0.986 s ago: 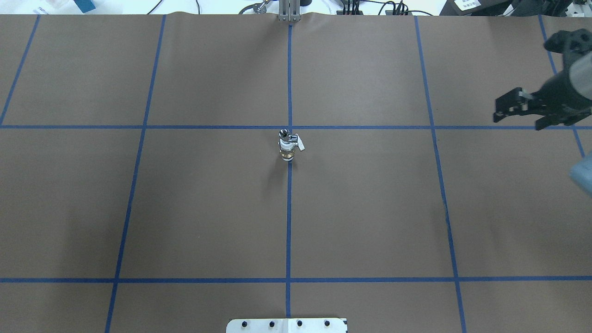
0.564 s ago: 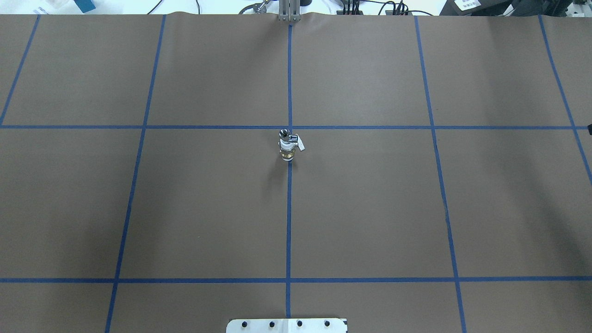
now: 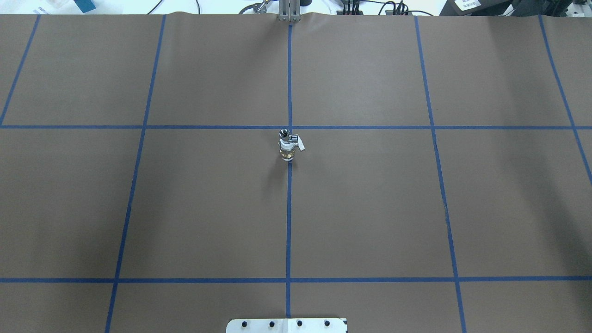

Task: Assemble PPR valve and pipe with both arms

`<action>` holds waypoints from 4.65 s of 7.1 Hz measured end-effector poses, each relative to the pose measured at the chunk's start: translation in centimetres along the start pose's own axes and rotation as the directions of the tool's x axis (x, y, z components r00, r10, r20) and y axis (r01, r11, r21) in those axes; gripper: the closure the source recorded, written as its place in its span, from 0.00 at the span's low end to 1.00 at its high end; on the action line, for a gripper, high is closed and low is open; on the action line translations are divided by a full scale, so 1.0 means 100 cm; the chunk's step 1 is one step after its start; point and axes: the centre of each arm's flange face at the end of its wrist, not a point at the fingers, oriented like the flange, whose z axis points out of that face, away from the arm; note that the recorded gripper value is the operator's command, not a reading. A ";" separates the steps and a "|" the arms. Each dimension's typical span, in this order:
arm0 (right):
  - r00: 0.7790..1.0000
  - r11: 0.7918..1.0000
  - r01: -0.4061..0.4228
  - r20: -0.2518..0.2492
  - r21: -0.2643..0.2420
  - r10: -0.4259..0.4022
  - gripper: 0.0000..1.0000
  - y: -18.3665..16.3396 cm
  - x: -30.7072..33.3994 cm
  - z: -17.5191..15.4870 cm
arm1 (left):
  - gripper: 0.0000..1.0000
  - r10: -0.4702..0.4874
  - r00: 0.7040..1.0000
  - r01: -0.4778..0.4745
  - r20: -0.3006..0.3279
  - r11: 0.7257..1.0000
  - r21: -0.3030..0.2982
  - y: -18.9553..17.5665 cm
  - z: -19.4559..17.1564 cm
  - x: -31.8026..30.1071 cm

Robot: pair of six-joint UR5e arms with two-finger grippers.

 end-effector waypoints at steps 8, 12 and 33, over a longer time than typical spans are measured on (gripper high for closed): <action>1.000 0.999 -0.021 0.001 0.045 0.021 0.01 -0.004 -0.023 -0.021 | 0.00 0.015 1.000 -0.016 0.012 1.000 0.006 0.011 -0.004 -0.037; 0.995 0.998 0.015 -0.096 0.056 -0.010 0.01 -0.005 -0.018 -0.014 | 0.00 -0.027 0.999 0.026 -0.045 1.000 -0.012 0.022 0.004 -0.039; 0.976 0.977 0.184 -0.099 -0.104 -0.195 0.01 -0.010 0.011 -0.026 | 0.00 -0.046 0.998 0.045 -0.046 0.999 -0.012 0.021 0.005 -0.040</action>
